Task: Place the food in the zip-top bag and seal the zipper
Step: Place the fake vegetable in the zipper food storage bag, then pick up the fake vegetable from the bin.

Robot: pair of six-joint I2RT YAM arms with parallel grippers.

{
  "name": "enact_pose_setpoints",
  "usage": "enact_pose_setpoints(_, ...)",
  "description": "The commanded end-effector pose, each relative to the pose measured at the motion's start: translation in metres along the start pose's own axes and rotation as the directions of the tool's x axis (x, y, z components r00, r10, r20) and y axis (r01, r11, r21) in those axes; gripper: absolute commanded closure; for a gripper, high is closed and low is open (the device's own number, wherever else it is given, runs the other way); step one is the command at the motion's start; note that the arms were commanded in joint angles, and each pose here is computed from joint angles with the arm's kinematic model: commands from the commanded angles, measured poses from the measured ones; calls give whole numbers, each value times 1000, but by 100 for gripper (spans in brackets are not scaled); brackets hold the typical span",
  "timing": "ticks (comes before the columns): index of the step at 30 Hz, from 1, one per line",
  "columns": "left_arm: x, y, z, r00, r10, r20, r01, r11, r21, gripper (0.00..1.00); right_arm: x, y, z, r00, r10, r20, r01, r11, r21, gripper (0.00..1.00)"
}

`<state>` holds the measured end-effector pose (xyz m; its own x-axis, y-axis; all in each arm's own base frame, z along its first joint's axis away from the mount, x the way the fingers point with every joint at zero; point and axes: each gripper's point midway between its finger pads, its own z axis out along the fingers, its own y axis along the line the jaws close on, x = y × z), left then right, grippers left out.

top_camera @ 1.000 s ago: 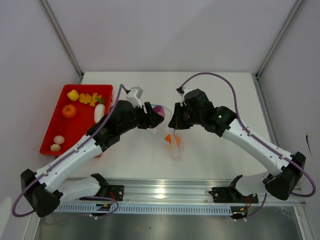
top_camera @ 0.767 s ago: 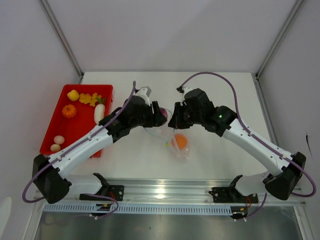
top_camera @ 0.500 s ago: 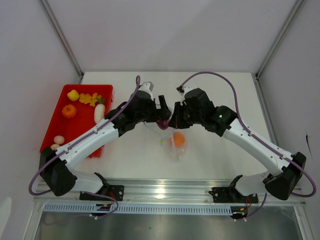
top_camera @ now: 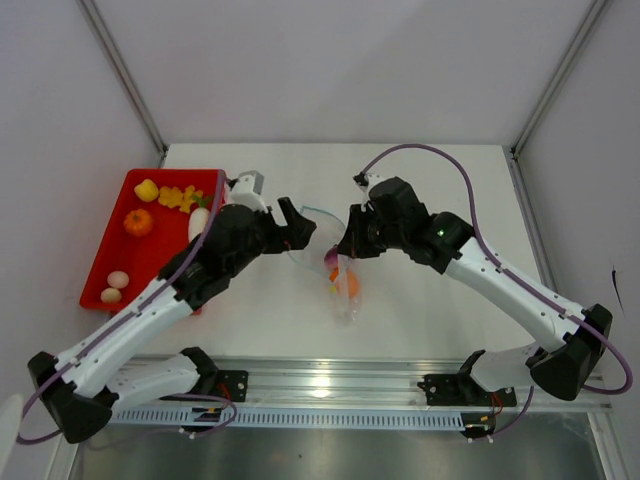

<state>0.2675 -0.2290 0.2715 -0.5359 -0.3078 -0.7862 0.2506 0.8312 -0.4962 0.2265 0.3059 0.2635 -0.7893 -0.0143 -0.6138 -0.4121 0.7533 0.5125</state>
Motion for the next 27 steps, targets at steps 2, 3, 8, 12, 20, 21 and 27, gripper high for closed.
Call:
enact_pose_setpoints(2,-28,22,-28,987,48,153,-35,996,-83,2,-3,-1,-9,999,-13,33,13,1000,10,100)
enact_pose_setpoints(3,-30,27,-30,985,54,162,-37,994,-108,2,-2,-2,-8,999,-16,30,15,1000,11,100)
enact_pose_setpoints(8,-51,37,-53,953,60,296,-28,993,-111,4,0,-6,-8,999,-18,27,17,1000,26,100)
enact_pose_setpoints(12,-62,53,-58,936,69,344,-13,986,-164,5,3,-10,-8,999,-25,23,24,999,37,100)
enact_pose_setpoints(20,-79,150,-37,940,19,342,154,868,-471,17,7,-17,-9,999,-33,16,33,998,47,100)
enact_pose_setpoints(21,-85,159,-36,931,-11,364,202,849,-489,19,8,-17,-8,999,-32,14,32,998,46,100)
enact_pose_setpoints(27,-108,248,-27,929,-22,370,305,613,-729,9,9,-18,-8,999,-43,11,42,998,38,100)
